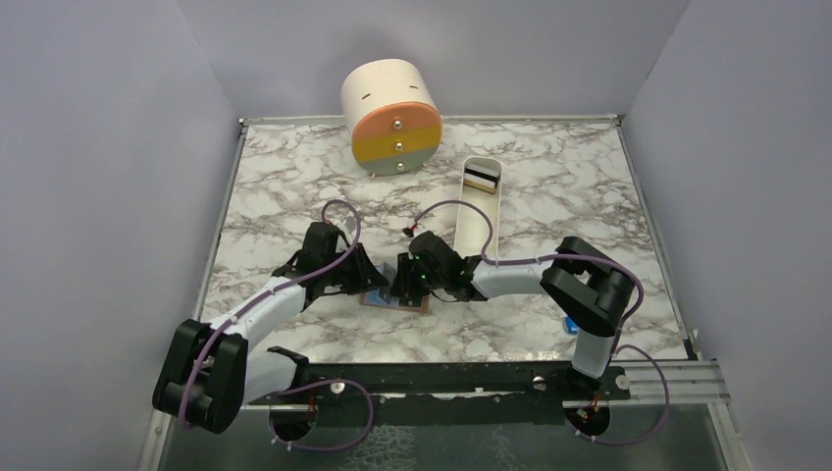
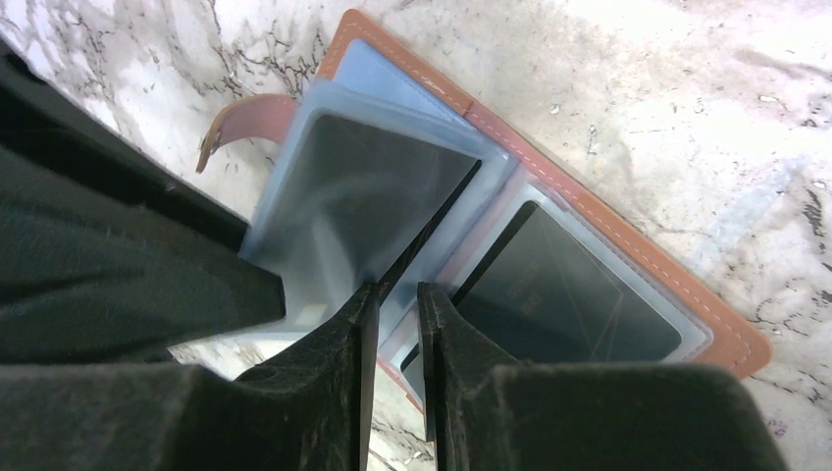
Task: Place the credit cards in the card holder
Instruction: Turn over the card slot in the card holder.
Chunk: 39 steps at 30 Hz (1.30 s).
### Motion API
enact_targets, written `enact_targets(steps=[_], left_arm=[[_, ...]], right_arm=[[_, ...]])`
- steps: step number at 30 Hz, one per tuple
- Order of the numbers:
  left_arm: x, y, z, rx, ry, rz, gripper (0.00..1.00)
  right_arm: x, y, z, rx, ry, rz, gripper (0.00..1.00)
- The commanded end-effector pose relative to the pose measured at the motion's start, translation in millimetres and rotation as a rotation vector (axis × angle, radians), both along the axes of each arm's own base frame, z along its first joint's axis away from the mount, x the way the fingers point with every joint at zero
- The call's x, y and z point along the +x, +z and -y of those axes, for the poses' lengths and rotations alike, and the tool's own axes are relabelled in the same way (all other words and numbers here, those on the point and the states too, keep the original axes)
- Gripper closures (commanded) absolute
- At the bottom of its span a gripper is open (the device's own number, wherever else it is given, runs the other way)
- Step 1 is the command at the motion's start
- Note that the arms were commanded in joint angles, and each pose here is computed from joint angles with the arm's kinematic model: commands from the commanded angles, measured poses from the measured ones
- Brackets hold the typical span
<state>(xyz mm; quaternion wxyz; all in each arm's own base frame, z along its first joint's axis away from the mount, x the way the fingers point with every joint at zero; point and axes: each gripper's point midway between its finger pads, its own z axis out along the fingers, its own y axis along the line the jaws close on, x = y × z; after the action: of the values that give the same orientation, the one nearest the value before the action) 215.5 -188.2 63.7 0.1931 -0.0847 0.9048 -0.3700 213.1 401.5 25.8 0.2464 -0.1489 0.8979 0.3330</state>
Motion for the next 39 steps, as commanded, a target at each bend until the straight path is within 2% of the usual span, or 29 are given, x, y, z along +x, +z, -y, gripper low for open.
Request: enact_targets(steps=[1, 3, 7, 13, 19, 21, 30, 39], left_arm=[[-1, 5, 5, 0.004, -0.020, 0.004, 0.67], [1, 9, 6, 0.011, -0.022, 0.017, 0.59], [6, 21, 9, 0.008, -0.022, 0.052, 0.56], [5, 25, 13, -0.009, -0.025, 0.047, 0.59], [4, 22, 14, -0.002, -0.025, 0.040, 0.73], [4, 22, 15, -0.002, -0.029, 0.039, 0.74], [4, 32, 21, -0.029, -0.037, 0.050, 0.75], [0, 38, 31, -0.096, -0.054, 0.042, 0.64]], right_arm=[[-14, -4, 4, -0.007, 0.043, -0.017, 0.76], [-15, -6, 7, -0.012, 0.037, -0.019, 0.76], [-15, -9, 10, -0.024, 0.028, -0.019, 0.77], [-11, 0, 14, -0.029, 0.015, 0.012, 0.77], [-6, 9, 20, -0.048, -0.002, 0.045, 0.75], [-6, 10, 22, -0.054, -0.007, 0.051, 0.75], [-4, 10, 27, -0.067, -0.021, 0.064, 0.77], [12, 36, 42, -0.125, -0.054, 0.179, 0.74]])
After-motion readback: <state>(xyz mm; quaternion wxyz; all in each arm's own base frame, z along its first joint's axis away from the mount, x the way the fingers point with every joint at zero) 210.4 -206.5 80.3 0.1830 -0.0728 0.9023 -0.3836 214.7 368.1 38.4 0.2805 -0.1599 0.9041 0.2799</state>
